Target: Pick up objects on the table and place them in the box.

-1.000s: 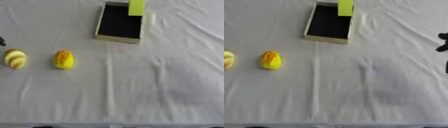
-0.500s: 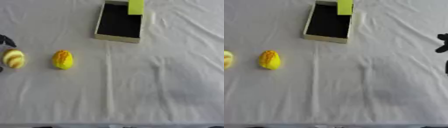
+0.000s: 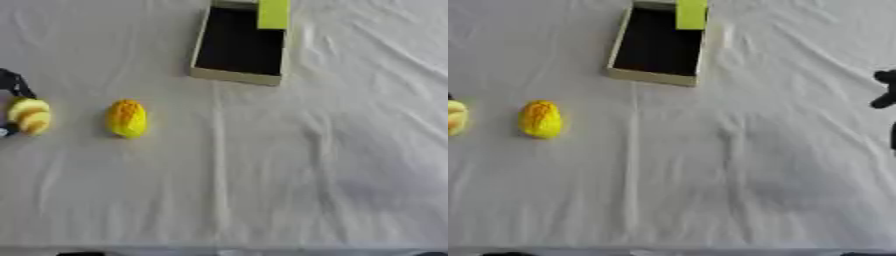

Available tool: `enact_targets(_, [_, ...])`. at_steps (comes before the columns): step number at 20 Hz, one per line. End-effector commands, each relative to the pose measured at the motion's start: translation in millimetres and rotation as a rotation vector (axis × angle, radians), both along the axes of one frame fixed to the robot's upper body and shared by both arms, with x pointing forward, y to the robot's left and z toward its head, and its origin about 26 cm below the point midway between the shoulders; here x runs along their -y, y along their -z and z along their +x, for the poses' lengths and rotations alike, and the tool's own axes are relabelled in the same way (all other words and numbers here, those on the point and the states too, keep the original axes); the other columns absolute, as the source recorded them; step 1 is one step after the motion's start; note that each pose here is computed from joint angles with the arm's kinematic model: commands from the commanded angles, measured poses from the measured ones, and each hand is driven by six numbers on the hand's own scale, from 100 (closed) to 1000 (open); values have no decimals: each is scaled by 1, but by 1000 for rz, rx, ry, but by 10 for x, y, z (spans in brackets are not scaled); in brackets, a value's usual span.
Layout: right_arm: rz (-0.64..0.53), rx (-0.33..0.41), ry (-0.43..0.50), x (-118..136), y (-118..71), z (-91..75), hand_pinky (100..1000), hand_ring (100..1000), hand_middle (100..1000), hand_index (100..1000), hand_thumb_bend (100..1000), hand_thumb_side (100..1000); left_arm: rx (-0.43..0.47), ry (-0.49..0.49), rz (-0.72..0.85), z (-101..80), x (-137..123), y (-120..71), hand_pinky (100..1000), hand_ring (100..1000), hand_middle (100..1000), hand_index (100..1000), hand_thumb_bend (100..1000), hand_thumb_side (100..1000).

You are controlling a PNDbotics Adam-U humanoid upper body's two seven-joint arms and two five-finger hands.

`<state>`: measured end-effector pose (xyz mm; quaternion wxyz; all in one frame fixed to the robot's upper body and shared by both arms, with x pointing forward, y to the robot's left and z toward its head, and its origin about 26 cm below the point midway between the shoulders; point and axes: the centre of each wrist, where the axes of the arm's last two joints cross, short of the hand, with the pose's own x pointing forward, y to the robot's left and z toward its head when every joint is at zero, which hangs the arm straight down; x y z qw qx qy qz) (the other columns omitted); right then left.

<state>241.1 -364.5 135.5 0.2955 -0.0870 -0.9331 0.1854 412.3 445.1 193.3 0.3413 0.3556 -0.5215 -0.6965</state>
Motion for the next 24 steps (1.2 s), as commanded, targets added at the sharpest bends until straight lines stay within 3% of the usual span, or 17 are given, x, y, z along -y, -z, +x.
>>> enact_targets(1, [-7,13,-6,-8,-63,-11,1000,865,570,771,100,470,109,-10,-2,-2,-54,-153,580,537,456,544,309,100])
enact_targets(3, [-6,12,-4,-5,-59,-15,1000,865,569,771,100,470,169,9,-30,-7,-37,-160,542,497,390,470,270,100])
enact_targets(6, [-5,12,1,1,-51,-23,1000,864,568,771,100,470,263,69,-62,-42,49,-301,535,487,386,463,265,100])
enact_targets(11, [-5,16,11,24,-41,-43,1000,862,568,772,100,470,431,229,-105,-69,502,-847,539,485,399,471,260,100])
enact_targets(17, [-3,11,6,25,-43,-44,1000,862,567,772,100,470,457,427,-126,55,1258,-1269,543,490,409,482,253,100])
enact_targets(24, [3,8,-6,18,-52,-35,1000,861,567,772,100,470,464,626,-221,260,2303,-1505,539,486,414,488,179,100])
